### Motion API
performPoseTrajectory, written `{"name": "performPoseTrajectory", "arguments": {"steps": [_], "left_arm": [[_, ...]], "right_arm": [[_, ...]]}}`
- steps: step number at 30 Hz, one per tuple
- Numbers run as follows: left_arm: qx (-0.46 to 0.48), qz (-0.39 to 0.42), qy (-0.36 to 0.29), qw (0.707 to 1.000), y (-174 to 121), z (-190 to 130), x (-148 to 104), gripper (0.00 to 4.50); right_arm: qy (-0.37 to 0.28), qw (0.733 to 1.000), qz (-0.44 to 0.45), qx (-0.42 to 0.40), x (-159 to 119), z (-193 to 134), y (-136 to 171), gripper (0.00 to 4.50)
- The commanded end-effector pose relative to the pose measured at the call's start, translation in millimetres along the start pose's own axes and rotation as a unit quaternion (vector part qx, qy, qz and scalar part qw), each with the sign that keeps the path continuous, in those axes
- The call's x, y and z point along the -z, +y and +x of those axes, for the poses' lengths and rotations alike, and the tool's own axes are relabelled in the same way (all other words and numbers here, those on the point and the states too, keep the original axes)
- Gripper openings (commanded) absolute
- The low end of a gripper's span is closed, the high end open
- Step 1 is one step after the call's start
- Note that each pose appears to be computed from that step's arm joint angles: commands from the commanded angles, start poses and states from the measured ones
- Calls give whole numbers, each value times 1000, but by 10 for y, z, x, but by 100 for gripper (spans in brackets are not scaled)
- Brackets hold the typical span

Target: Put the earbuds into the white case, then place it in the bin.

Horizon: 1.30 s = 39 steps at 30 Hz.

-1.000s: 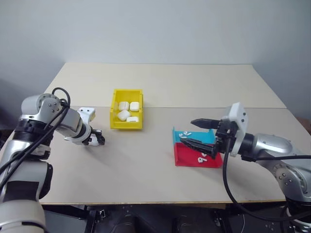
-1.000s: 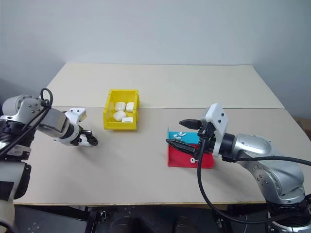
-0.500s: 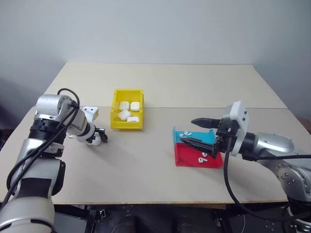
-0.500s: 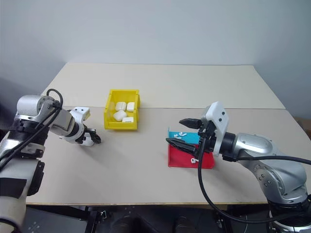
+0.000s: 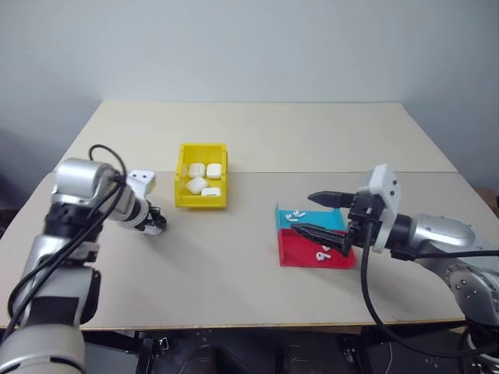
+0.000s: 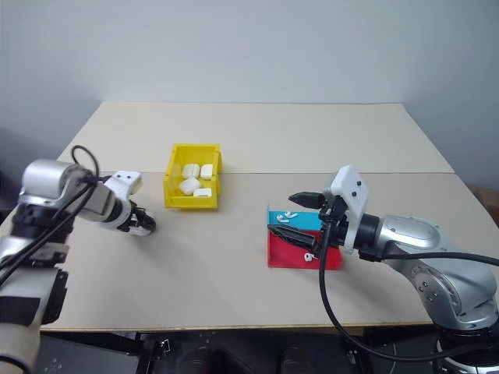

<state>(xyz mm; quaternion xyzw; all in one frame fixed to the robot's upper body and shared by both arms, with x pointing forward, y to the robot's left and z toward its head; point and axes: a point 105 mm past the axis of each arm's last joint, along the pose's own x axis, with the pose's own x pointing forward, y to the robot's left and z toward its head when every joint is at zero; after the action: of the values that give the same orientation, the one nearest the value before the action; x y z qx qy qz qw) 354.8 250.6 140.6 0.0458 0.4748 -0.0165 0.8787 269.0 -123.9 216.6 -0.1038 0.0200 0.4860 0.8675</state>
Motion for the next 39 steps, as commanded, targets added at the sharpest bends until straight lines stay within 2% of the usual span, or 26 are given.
{"name": "performPoseTrajectory", "arguments": {"steps": [1,3,5,7,11,12,15,19,23,24,26,30,34,39], "left_arm": [[34,-2,-160,987,33,-421,-286,283],[62,9,-282,957,14,-686,-389,283],[70,11,-343,937,1,-809,-403,283],[103,24,-420,901,-96,-930,-441,283],[250,23,-495,832,-344,-1171,-455,283],[288,32,-527,799,-415,-1276,-462,283],[402,101,-552,724,-696,-1472,-405,283],[491,164,-560,647,-955,-1522,-355,283],[566,224,-538,582,-1253,-1515,-227,283],[572,246,-526,579,-1296,-1488,-186,283],[555,312,-495,591,-1360,-1346,-96,283],[489,430,-393,649,-1361,-913,58,283],[440,527,-252,682,-1308,-607,294,283],[389,575,-138,707,-1238,-326,454,283]], "right_arm": [[-11,1000,-24,5,-110,-64,-5,450],[-10,1000,-24,5,-106,-69,-13,450],[-10,1000,-24,5,-105,-71,-17,450],[-13,1000,-24,4,-104,-49,-6,450],[-17,999,-27,2,-101,-17,20,450],[-18,999,-28,2,-102,-16,26,450],[-21,999,-31,3,-110,-18,35,450],[-24,999,-38,8,-107,8,38,450],[-27,999,-46,13,-125,-2,57,450],[-27,998,-49,15,-130,-16,56,450],[-24,998,-52,21,-133,-42,49,450],[-24,998,-54,24,-136,-66,61,450],[-19,998,-55,21,-99,-75,119,450],[-21,998,-53,19,-87,-53,146,450]]}}
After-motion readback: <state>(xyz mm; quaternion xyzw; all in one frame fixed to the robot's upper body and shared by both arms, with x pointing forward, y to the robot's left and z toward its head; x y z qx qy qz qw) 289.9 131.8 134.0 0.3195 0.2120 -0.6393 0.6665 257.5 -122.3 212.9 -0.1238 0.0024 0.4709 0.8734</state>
